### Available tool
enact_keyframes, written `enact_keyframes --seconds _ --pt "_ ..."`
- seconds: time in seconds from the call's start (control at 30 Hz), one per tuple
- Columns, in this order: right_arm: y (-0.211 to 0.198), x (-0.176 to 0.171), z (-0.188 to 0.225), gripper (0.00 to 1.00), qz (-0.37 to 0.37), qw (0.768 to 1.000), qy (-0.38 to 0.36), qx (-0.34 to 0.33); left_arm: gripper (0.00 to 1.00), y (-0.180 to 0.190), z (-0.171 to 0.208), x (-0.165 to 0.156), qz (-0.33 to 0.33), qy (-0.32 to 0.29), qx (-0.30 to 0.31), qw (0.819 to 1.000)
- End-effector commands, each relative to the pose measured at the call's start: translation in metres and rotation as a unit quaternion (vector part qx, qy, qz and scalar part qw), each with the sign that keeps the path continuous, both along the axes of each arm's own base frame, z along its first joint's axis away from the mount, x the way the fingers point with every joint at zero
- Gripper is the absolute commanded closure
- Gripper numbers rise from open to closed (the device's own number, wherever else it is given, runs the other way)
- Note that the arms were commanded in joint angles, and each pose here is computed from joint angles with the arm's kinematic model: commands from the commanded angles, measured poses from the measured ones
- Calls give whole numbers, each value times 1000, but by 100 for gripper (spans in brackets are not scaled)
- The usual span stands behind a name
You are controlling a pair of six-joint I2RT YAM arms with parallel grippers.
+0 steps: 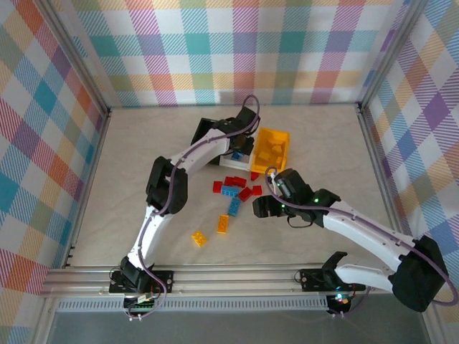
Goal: Sort the legos into containers by color
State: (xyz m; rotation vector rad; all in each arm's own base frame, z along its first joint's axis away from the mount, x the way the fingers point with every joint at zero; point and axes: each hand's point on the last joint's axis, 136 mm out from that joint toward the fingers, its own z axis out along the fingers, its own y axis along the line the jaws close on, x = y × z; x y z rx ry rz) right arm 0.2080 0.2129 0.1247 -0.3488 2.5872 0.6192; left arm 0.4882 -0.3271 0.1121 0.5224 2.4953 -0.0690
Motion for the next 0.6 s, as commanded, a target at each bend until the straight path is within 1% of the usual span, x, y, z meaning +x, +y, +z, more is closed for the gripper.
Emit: enact_keyframes --seconds 0.0,0.03,0.1,0.13,0.23,0.33,0.47,0.57 --pt "-10 -7 -7 24 -1 1000 4 -18 78 3 8 16 3 -17 1 1000" --pt "-10 -7 -7 24 -2 1000 3 -19 74 4 6 17 6 -12 -3 1000" --pt "-11 -7 -6 24 -3 1000 3 -18 64 3 3 17 7 -7 -7 1000" --pt "-11 -8 -6 24 -4 1000 3 -18 62 2 3 17 7 -6 -9 1000" --pt "-11 -8 -4 24 -5 1000 2 -15 58 2 6 15 8 -4 -15 1000" --pt "-10 -8 -3 24 -6 1000 4 -11 54 1 17 13 5 -9 -26 1000" --pt "-9 -8 -2 24 -7 1000 5 -7 53 2 36 7 3 -15 -37 999" --pt "-8 -8 -3 24 -5 1000 7 -6 52 8 58 -8 1 -23 -52 998"
